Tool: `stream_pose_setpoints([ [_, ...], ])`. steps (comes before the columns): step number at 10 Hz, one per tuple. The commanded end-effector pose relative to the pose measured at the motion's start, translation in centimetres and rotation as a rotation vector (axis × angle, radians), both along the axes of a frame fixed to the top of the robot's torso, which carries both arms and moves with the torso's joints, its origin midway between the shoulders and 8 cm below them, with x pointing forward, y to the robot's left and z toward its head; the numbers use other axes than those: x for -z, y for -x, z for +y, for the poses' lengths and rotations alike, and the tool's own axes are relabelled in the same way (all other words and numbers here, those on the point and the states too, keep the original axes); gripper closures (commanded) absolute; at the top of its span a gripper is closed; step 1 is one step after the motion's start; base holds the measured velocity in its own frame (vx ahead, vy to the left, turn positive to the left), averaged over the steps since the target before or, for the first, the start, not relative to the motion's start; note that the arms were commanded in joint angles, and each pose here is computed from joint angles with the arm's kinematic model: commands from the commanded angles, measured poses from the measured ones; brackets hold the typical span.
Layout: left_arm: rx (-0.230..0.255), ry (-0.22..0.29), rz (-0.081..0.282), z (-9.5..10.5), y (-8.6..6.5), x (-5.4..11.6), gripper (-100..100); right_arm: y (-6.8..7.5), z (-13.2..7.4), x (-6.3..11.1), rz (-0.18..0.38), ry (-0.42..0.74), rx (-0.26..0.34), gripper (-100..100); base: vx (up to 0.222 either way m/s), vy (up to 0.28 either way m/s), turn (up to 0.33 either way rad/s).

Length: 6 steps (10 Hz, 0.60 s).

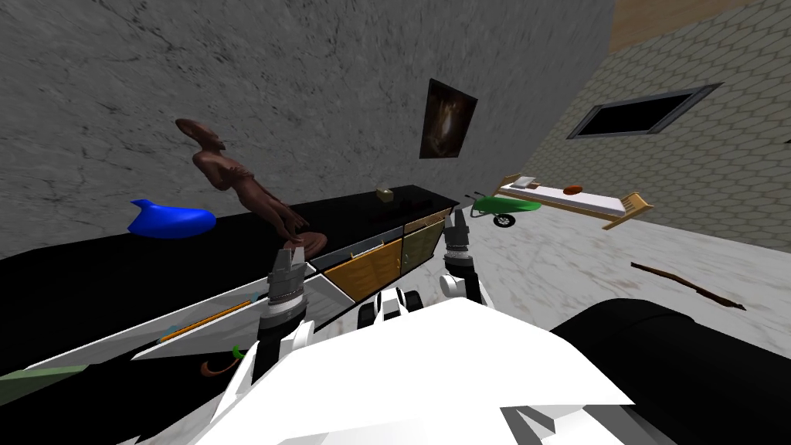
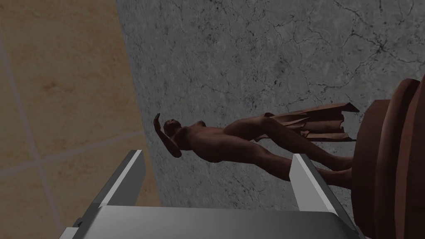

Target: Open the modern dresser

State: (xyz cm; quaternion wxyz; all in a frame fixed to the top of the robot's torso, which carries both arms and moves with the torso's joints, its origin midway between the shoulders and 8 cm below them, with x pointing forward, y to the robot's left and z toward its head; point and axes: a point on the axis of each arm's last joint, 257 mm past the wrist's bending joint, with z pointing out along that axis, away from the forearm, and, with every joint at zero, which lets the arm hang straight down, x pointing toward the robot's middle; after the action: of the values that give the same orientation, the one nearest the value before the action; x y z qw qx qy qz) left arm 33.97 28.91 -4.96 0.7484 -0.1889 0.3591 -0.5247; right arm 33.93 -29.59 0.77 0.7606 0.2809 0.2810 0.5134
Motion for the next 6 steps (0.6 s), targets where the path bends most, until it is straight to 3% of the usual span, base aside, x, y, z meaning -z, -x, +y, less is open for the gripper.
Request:
stream_pose_setpoints([
  [1,-0.005,0.016,0.004,0.8,-0.1,1.8,-100,0.0,0.0,0.0,0.000,0.000,0.000,0,0.048,-0.133,0.060],
  [6,-0.024,0.049,0.039,2.2,-0.1,5.4,-100,0.0,0.0,0.0,0.000,0.000,0.000,0,0.033,-0.078,0.029],
])
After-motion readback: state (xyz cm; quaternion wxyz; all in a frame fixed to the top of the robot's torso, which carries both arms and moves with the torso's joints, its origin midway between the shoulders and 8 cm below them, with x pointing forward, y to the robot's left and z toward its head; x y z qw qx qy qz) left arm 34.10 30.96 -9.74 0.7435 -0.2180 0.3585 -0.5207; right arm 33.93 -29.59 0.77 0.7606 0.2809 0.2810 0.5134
